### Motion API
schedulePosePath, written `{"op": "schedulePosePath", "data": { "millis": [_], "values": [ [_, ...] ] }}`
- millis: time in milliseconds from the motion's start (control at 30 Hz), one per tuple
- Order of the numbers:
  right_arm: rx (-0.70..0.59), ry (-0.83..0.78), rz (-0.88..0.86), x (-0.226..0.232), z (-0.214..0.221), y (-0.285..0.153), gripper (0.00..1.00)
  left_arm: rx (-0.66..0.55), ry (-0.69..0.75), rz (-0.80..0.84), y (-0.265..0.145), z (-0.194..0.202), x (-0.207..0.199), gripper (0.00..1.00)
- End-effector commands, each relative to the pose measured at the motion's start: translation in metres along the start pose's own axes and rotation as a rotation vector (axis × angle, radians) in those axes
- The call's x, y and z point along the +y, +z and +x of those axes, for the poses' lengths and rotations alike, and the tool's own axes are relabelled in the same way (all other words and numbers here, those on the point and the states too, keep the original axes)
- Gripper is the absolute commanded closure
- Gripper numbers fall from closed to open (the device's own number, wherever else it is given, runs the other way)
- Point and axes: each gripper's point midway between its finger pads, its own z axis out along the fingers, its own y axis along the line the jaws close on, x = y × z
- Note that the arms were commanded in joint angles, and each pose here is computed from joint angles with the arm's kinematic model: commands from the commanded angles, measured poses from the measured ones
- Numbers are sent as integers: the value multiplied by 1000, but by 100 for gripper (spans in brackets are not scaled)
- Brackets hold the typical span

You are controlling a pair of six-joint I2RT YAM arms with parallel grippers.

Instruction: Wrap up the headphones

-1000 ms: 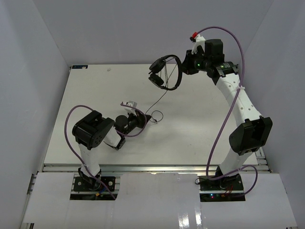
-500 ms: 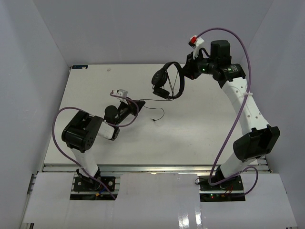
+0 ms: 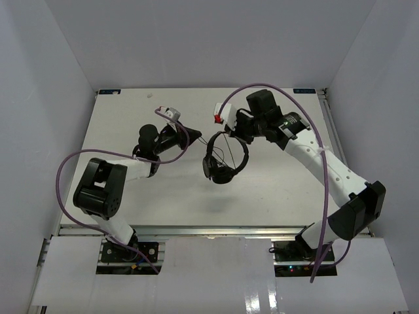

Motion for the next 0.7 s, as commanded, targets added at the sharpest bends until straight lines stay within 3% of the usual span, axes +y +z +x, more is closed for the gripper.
{"op": "schedulePosePath", "data": {
  "millis": [0, 367, 667],
  "values": [
    [88, -114, 147, -18, 6, -5, 92, 35, 45, 31, -5, -25, -7, 100],
    [252, -95, 313, -53, 35, 19, 92, 199, 20, 107, -18, -45, -37, 100],
    [300, -108, 479, -81, 30, 26, 92, 320, -215, 357, -17, -57, -80, 100]
  ]
}}
